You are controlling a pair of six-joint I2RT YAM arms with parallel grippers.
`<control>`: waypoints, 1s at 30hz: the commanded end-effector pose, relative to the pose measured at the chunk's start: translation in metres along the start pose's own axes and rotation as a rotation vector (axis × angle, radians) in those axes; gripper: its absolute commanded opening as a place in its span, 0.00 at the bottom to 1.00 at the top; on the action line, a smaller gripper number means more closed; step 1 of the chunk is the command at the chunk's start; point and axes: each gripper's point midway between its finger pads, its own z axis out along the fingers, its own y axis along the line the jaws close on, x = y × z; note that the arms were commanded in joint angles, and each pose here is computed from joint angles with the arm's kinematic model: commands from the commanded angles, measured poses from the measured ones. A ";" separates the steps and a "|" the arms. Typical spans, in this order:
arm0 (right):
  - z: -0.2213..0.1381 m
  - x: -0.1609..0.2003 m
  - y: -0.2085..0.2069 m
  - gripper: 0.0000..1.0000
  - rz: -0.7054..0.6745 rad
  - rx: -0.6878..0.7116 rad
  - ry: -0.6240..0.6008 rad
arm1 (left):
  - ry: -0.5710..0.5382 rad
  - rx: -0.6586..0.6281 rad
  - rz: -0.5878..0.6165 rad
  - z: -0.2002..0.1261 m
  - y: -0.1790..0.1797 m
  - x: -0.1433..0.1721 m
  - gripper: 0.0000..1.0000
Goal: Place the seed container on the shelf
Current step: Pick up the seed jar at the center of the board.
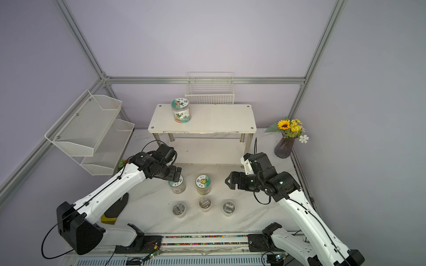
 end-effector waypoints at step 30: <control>0.008 -0.007 -0.007 0.97 -0.022 0.039 -0.005 | 0.137 0.027 -0.012 0.082 -0.029 0.013 1.00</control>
